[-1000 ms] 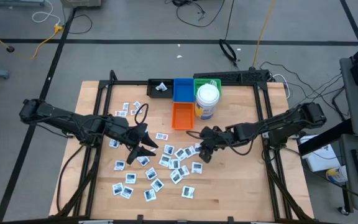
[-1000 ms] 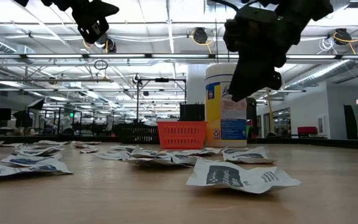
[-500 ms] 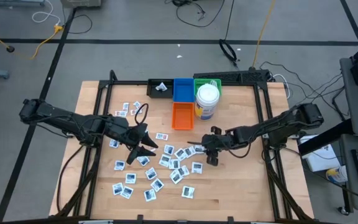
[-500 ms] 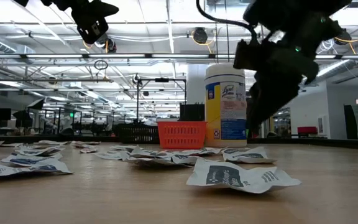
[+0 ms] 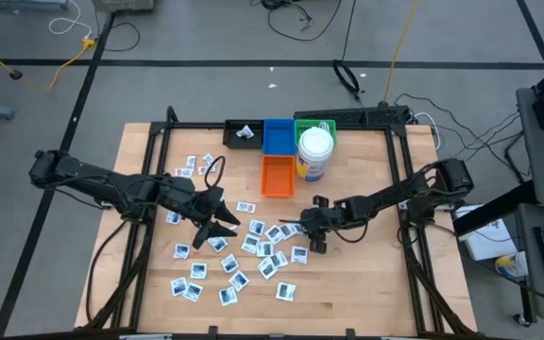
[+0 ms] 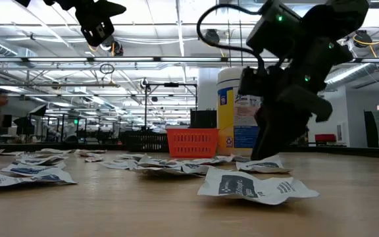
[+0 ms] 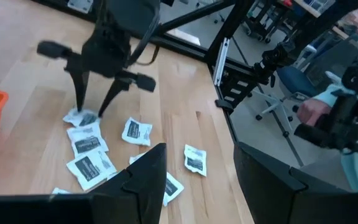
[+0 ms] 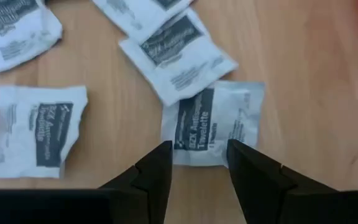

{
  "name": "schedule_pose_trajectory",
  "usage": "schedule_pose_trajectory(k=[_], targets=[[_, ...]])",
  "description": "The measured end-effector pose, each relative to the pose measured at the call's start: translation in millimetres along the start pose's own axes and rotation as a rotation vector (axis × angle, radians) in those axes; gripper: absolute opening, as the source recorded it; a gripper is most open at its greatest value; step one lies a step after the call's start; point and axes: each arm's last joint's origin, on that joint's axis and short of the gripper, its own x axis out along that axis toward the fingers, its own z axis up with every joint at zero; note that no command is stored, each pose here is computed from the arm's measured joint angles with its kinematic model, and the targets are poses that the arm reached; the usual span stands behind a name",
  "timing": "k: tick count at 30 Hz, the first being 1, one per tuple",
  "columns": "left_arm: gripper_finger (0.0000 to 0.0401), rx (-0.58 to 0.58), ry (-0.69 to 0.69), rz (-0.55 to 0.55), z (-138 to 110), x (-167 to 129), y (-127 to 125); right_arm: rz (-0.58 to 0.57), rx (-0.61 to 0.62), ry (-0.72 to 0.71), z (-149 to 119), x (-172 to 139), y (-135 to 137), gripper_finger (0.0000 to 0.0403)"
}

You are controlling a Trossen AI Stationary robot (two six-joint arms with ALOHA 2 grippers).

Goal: Pick & Place First Aid Supplies
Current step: Put the gray towelette pack into the black bin

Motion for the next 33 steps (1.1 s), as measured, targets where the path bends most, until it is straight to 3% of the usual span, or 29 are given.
schedule_pose_trajectory(k=[4,11,16,23,33], targets=[[0.0191,-0.022,0.005,0.001,-0.5,0.0,0.2,-0.031,-0.003,0.016,-2.2,3.2,-1.0,0.0124],[0.0191,-0.022,0.009,0.001,-0.8,0.0,0.1,-0.022,-0.020,0.023,-4.0,2.8,3.2,0.0013],[0.0191,-0.015,0.009,0.001,-0.9,0.0,0.1,-0.024,-0.003,0.040,-6.7,0.9,7.1,0.0004],[0.0191,0.007,0.008,0.001,-0.7,0.0,0.1,-0.054,0.111,0.120,-15.0,-27.9,7.7,0.0001],[0.0191,0.012,-0.010,0.017,0.3,0.1,0.6,0.065,0.066,-0.150,11.7,-59.6,15.1,0.0001]])
